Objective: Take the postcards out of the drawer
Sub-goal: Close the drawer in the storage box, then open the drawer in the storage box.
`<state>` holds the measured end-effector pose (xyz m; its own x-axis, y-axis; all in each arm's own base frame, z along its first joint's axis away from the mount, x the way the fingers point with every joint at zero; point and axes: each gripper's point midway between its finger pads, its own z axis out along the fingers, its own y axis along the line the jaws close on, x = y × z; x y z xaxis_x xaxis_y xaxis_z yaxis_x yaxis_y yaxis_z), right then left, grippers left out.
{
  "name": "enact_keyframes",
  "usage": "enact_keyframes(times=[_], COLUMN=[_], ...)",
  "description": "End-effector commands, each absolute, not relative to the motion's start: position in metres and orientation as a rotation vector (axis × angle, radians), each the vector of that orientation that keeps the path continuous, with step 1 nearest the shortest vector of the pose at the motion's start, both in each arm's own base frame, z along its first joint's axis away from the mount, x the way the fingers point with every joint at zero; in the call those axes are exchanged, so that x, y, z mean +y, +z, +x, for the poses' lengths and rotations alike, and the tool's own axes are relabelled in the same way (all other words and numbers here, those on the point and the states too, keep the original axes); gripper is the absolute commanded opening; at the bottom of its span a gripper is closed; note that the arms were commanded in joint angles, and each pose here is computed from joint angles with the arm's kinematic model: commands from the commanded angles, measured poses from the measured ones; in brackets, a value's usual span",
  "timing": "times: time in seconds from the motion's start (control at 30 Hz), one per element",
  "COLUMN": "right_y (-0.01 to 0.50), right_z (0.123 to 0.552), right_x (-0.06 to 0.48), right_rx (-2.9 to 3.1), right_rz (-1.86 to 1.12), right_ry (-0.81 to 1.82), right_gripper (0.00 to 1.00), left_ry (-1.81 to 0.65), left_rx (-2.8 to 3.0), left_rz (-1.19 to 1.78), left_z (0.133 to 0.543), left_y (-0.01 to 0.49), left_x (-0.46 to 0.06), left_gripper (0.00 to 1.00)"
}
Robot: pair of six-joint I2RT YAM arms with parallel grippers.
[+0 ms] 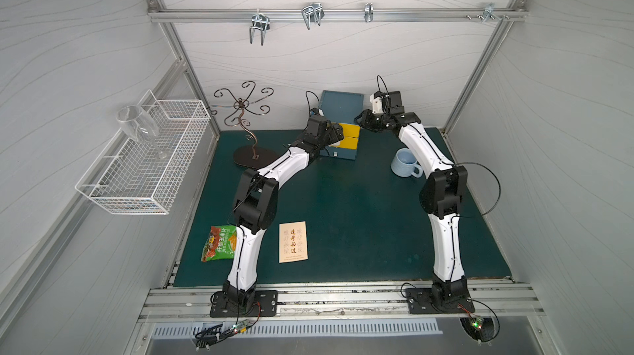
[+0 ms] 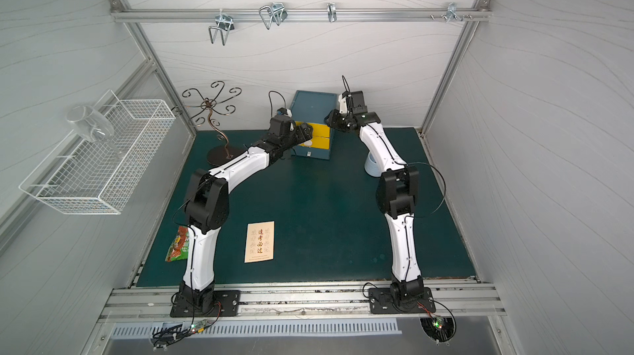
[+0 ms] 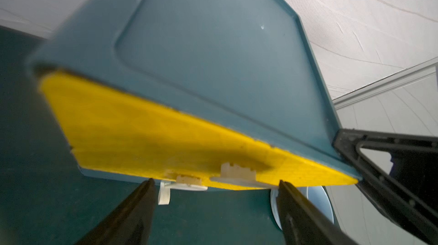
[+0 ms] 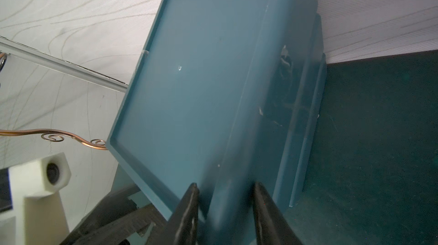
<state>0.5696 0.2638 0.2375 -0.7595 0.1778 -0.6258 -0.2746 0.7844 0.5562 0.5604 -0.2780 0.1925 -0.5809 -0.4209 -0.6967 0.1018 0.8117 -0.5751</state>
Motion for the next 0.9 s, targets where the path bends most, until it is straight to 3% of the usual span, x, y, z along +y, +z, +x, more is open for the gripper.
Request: enact_keyframes(times=[0.0,0.37,0.87], right_y=[0.186,0.193,0.191], right_z=[0.541,0.54,0.537], right_x=[0.262,0.26,0.255], right_rx=[2.487,2.471,2.472], right_rz=[-0.048,-0.039,-0.029], right_ry=[0.822,0.845,0.882], right_gripper=[0.39,0.39,0.4], left_ry=[-0.806,-1.111,-1.698], left_rx=[1.925,1.948,1.761], left_rz=[-0.254,-0.452,-0.761], left_z=[0.547,0.499,0.525], left_y=[0.257,0.254,0.208], left_x=[-0.272,-0.269,-0.295], left_gripper=[0.85,0.87,0.86])
